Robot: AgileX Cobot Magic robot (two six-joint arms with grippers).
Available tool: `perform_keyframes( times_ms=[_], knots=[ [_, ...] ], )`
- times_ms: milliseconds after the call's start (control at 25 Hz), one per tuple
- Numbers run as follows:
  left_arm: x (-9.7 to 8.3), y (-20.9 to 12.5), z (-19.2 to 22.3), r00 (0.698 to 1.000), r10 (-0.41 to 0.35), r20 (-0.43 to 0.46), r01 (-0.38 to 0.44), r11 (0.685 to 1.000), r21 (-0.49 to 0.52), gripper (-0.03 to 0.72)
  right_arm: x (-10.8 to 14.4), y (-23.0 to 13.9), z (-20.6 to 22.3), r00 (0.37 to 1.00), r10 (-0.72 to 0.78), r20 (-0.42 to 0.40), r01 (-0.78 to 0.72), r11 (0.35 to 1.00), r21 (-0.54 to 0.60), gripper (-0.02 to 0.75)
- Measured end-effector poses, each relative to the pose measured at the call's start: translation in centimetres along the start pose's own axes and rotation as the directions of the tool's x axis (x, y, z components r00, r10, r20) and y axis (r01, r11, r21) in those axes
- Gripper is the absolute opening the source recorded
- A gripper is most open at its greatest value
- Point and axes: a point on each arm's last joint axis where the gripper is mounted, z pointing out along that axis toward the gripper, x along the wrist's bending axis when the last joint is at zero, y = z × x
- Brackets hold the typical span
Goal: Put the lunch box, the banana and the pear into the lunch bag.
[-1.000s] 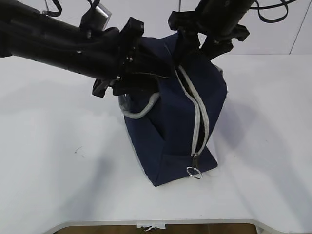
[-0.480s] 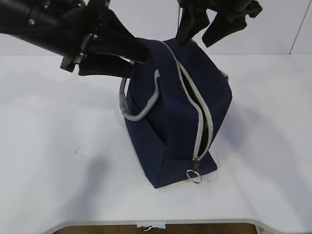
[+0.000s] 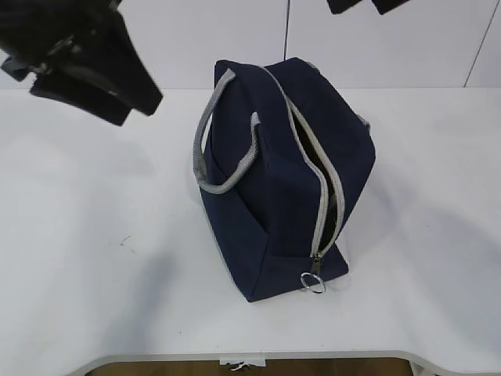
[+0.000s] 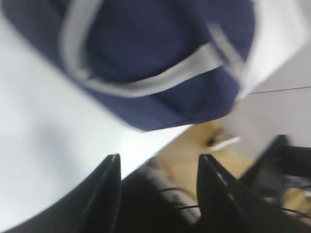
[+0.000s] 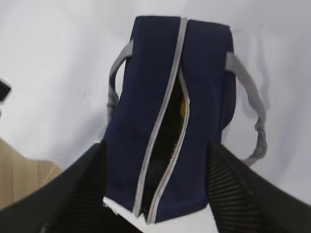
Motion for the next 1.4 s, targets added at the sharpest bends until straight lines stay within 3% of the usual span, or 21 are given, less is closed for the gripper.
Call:
perform_keyframes(
  times_ms=[120, 200, 480, 720, 960, 1200, 1320, 1400],
  knots=[
    [-0.1, -0.9, -0.7, 0.983, 0.028, -0.183, -0.025, 0.999, 0.021, 0.382, 0.5, -1.7, -0.7, 0.999, -0.034, -0.008, 0.034, 0.998, -0.057, 0.456],
    [-0.8, -1.5, -1.5, 0.969, 0.062, -0.240, -0.060, 0.998, 0.016, 0.382, 0.9, -3.4, -1.0, 0.997, -0.070, -0.016, 0.068, 0.989, -0.131, 0.435],
    [-2.6, -2.8, -3.8, 0.959, 0.102, -0.263, -0.114, 0.993, -0.033, 0.381, 1.0, -9.8, 2.0, 0.986, -0.161, -0.047, 0.144, 0.955, -0.261, 0.422],
    [-2.6, -2.8, -3.9, 0.959, 0.097, -0.267, -0.110, 0.993, -0.036, 0.381, 0.0, -10.8, 4.6, 0.994, -0.109, -0.023, 0.099, 0.958, -0.268, 0.421],
    [-2.7, -2.8, -3.9, 0.960, 0.095, -0.263, -0.109, 0.993, -0.037, 0.381, -0.5, -12.0, 5.3, 0.974, -0.226, 0.025, 0.227, 0.967, -0.117, 0.422],
    [-2.8, -2.8, -3.8, 0.963, 0.092, -0.252, -0.105, 0.994, -0.038, 0.380, 0.8, -14.5, 4.1, 0.984, -0.177, 0.021, 0.174, 0.978, 0.115, 0.422],
    [-2.8, -2.9, -3.8, 0.966, 0.090, -0.244, -0.102, 0.994, -0.038, 0.380, 2.2, -15.2, 3.8, 0.980, -0.196, 0.032, 0.189, 0.970, 0.150, 0.422],
    [-2.9, -2.9, -3.8, 0.968, 0.088, -0.235, -0.099, 0.994, -0.039, 0.380, 3.1, -15.6, 4.0, 0.980, -0.191, 0.060, 0.184, 0.977, 0.108, 0.421]
  ],
)
